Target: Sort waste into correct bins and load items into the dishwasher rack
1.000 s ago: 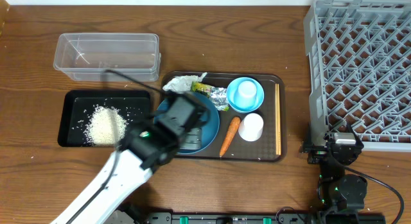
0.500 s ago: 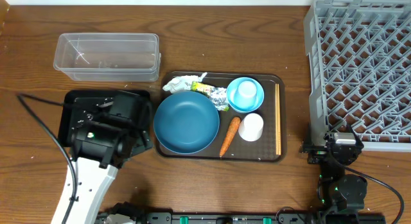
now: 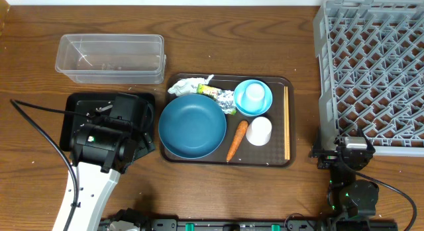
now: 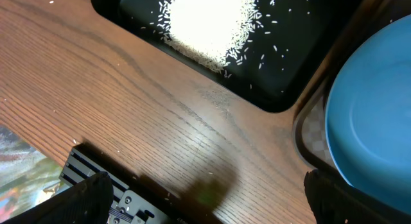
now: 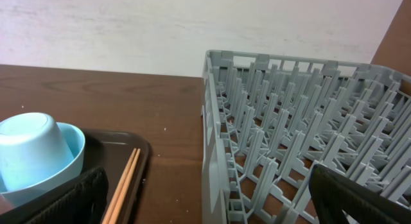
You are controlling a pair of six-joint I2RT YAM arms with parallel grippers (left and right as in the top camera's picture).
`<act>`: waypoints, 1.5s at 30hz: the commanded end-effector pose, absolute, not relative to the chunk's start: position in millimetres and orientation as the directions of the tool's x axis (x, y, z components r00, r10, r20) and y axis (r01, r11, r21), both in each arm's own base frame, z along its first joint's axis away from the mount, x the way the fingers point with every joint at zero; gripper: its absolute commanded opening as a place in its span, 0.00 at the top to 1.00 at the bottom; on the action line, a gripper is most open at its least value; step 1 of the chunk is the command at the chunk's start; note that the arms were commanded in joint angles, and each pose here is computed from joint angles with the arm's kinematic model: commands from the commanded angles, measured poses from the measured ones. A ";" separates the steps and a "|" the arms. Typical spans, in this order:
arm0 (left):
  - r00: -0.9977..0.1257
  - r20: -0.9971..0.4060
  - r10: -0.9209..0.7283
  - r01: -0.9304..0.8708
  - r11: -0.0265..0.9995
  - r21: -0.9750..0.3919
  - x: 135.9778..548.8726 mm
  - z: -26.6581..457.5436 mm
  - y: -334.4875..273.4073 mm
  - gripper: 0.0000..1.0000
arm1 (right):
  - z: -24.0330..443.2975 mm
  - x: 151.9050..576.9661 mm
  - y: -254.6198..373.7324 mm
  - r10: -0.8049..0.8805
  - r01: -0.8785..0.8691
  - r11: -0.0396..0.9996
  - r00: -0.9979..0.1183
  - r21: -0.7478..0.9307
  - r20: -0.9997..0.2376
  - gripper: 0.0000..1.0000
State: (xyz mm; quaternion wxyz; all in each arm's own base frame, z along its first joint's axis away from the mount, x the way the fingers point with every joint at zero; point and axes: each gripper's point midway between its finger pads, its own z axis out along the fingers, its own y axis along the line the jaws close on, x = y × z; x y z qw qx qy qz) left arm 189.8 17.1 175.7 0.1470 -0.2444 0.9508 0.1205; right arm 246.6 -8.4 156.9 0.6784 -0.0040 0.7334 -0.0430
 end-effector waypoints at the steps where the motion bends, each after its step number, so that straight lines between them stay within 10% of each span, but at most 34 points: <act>1: -0.825 -0.350 -0.444 -0.518 0.842 0.151 190.6 179.1 18.8 0.02 | 156.6 246.8 -6.7 -0.062 0.040 0.997 -0.078 -0.066 -0.995 0.01; 6: -0.825 -0.350 -0.444 -0.518 0.842 0.151 190.7 179.1 18.8 0.02 | 160.5 239.2 53.2 0.193 -0.284 0.933 -0.122 0.220 -0.974 0.01; 13: -0.825 -0.349 -0.444 -0.517 0.842 0.152 190.7 178.9 18.8 0.02 | 168.5 181.0 136.9 0.429 -0.537 0.437 -0.580 0.721 -0.692 0.01; 22: -0.825 -0.349 -0.444 -0.517 0.842 0.152 190.7 178.9 18.8 0.02 | 207.2 167.8 144.2 0.436 -0.647 0.340 -0.535 0.683 -0.724 0.01; 45: -0.825 -0.349 -0.444 -0.517 0.842 0.152 190.7 178.9 18.8 0.02 | 245.7 228.3 126.2 0.104 -0.461 0.757 -0.615 0.464 -0.782 0.01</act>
